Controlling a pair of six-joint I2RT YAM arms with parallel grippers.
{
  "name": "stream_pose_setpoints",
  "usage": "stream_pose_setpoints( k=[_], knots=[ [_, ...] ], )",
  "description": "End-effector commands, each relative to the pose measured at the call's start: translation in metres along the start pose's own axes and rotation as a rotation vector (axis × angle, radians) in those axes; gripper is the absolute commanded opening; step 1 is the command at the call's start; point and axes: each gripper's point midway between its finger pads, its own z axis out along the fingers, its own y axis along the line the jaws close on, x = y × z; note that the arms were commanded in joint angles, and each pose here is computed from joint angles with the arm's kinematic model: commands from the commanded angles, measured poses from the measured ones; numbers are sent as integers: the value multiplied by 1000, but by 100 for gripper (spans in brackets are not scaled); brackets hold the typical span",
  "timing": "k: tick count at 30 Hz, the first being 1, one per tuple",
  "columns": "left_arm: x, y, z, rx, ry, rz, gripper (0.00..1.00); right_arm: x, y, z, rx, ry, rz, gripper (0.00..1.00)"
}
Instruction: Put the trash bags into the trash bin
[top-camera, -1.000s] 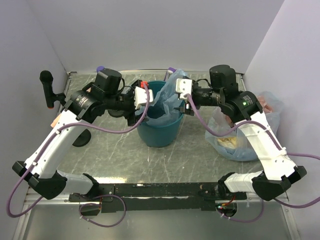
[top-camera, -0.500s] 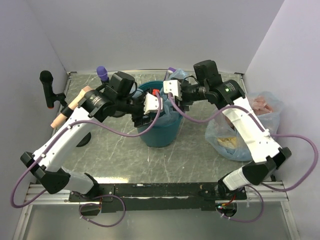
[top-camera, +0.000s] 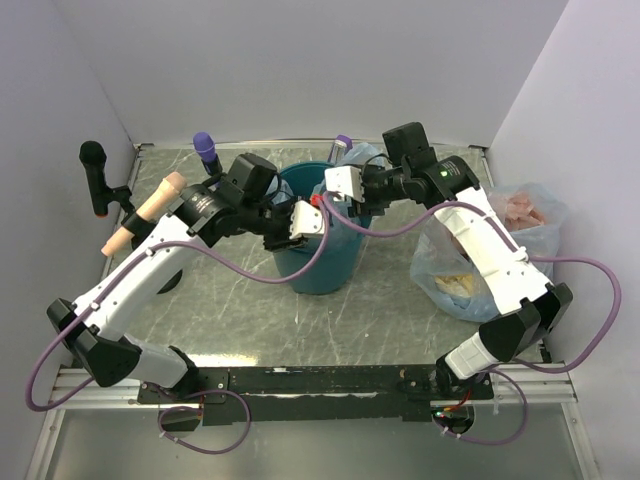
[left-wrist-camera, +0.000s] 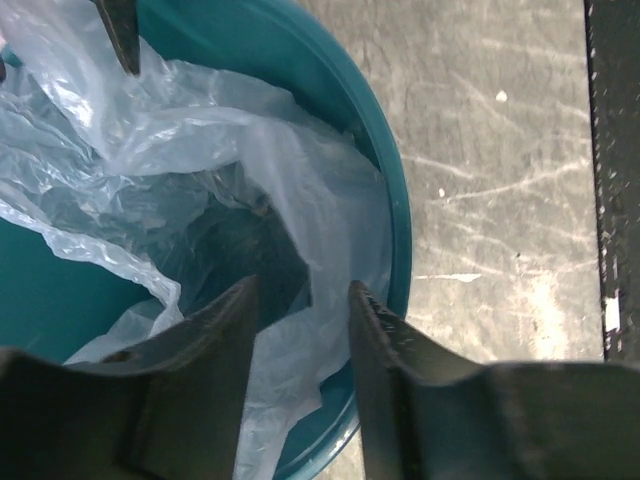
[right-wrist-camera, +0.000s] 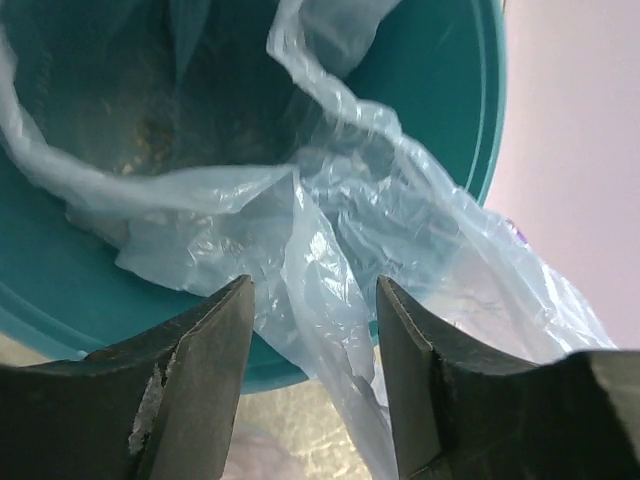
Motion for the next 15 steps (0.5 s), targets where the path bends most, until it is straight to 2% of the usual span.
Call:
stream_pose_setpoints(
  k=[1, 3, 5, 8, 11, 13, 15],
  knots=[
    [-7, 0, -11, -34, -20, 74, 39, 17, -4, 6, 3, 43, -69, 57],
    [-7, 1, -11, -39, -21, 76, 35, 21, -5, 6, 16, 52, -79, 53],
    [-7, 3, -11, -47, -20, 71, 28, 25, -7, 9, 36, 60, -83, 45],
    [-8, 9, -13, -80, -19, 74, 20, 25, -16, 7, 102, 62, -94, 24],
    [-10, 19, -18, -135, -13, 82, 6, 21, -26, -2, 162, 48, -89, 8],
    [-14, 25, -26, -178, -12, 96, 1, 16, -30, -13, 194, 30, -72, 2],
    [-17, 29, -35, -219, -7, 108, 1, 12, -31, -26, 235, 8, -48, 0]
  ],
)
